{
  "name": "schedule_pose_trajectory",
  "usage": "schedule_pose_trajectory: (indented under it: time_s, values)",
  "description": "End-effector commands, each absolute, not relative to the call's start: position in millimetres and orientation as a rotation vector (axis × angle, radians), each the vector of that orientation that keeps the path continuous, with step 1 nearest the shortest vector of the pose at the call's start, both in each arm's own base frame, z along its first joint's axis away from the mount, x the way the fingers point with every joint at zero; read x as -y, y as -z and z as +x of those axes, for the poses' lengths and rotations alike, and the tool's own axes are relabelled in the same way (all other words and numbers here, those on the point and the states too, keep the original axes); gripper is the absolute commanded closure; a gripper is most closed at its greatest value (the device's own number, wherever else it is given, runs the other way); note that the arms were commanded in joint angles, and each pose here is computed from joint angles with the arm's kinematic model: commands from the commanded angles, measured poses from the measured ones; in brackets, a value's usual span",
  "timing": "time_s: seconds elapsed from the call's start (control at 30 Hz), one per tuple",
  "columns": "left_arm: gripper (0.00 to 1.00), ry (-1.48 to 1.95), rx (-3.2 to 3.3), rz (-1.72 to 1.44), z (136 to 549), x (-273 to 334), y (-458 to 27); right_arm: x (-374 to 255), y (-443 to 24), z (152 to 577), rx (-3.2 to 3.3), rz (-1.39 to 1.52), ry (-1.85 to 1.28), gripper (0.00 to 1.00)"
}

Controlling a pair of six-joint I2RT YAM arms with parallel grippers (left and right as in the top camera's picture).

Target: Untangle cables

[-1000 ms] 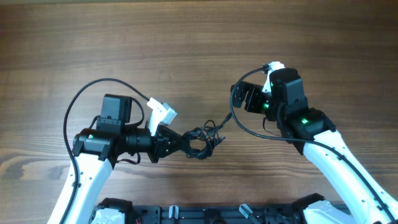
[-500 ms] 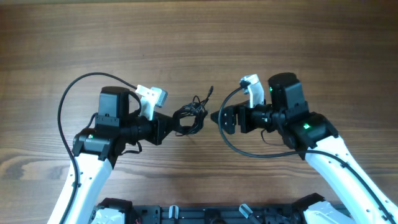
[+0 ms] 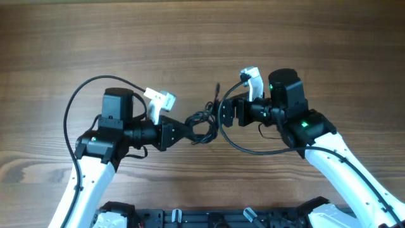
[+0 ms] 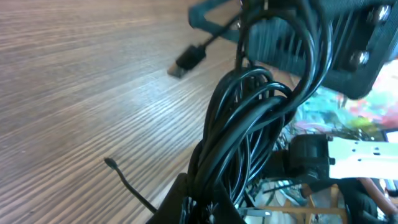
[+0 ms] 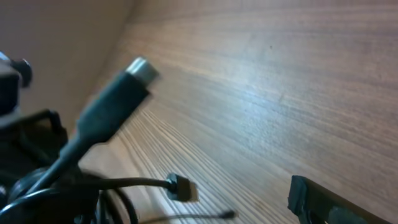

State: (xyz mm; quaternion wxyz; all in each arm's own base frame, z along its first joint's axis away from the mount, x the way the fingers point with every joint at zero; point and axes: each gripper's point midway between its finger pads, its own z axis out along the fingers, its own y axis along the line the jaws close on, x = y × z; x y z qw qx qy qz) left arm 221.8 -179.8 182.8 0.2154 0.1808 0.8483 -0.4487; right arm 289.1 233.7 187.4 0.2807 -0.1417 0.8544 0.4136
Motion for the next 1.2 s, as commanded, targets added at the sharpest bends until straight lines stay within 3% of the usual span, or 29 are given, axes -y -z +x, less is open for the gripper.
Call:
schedule_pose_trajectory:
  time_s: [0.0, 0.4, 0.6, 0.77, 1.03, 1.17]
  values:
    - [0.96, 1.307, -2.315, 0.568, 214, 191, -193, -243, -196, 288, -2.272, -0.363, -1.212, 0.0]
    - [0.96, 1.409, -2.175, 0.671, 212, 204, -213, -249, -166, 292, -2.354, -0.353, -1.188, 0.0]
    - [0.96, 1.568, -2.022, 0.861, 182, 211, -228, -188, -137, 346, -2.406, 0.186, -0.785, 0.0]
    - [0.96, 1.52, -2.056, 0.886, 178, 207, -217, -146, -125, 354, -2.434, 0.331, -0.669, 0.0]
    - [0.96, 1.131, -2.418, 0.571, 216, 179, -169, -112, -115, 332, -2.532, 0.414, -0.577, 0.0]
    - [0.96, 0.938, -2.581, 0.237, 234, 155, -149, -128, -142, 311, -2.515, 0.176, -0.683, 0.0]
